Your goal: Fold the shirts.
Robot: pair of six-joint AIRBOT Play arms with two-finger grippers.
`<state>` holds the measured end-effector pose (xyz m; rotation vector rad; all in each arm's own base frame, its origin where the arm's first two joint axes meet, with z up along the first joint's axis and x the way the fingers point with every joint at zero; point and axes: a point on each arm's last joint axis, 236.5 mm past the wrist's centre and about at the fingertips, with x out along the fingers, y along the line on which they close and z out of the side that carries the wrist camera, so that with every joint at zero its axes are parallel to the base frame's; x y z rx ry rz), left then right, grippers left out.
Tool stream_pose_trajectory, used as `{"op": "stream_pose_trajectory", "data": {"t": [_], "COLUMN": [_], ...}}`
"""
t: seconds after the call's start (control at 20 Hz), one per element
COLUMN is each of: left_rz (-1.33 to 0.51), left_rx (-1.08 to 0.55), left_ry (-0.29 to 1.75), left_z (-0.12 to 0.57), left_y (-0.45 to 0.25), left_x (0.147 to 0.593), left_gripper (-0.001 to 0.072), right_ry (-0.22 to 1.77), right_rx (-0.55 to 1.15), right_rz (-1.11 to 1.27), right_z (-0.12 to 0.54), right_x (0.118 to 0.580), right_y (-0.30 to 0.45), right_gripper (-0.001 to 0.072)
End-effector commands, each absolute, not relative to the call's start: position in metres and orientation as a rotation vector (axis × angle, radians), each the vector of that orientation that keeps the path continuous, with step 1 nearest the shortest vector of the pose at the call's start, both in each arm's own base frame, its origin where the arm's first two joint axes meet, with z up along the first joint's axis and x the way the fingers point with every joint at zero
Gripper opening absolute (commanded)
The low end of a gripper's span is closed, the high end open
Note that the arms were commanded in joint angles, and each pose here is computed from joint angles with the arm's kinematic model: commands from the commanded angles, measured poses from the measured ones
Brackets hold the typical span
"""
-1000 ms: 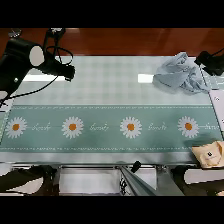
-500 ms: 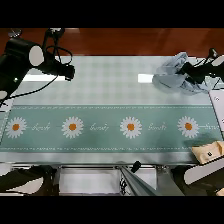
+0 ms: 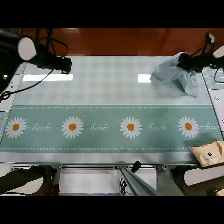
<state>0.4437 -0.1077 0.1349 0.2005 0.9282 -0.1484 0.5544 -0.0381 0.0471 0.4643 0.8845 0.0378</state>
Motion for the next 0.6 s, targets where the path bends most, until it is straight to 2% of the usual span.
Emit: {"op": "stream_pose_trajectory", "data": {"t": [0.0,0.15,0.25,0.4,0.55], "left_rz": [-0.146,-0.201,-0.235,-0.272,-0.275], "left_rx": [0.117,0.057,0.025,-0.05,-0.071], "left_ry": [0.75,0.516,0.372,0.238,0.278], "left_z": [0.22,0.329,0.392,0.449,0.45], "left_y": [-0.113,-0.122,-0.122,-0.114,-0.099], "left_x": [0.446,0.42,0.389,0.335,0.292], "left_gripper": [0.0707,0.0707,0.0707,0.0707,0.0707], "right_ry": [0.579,0.241,0.086,-0.052,-0.036], "right_rx": [0.37,0.287,0.23,0.158,0.111], "right_rz": [0.247,0.306,0.314,0.336,0.383], "right_z": [0.207,0.356,0.422,0.476,0.479], "right_x": [0.526,0.458,0.4,0.323,0.279], "right_y": [0.005,0.026,0.036,0.055,0.075], "right_gripper": [0.0029,0.0029,0.0029,0.0029,0.0029]}}
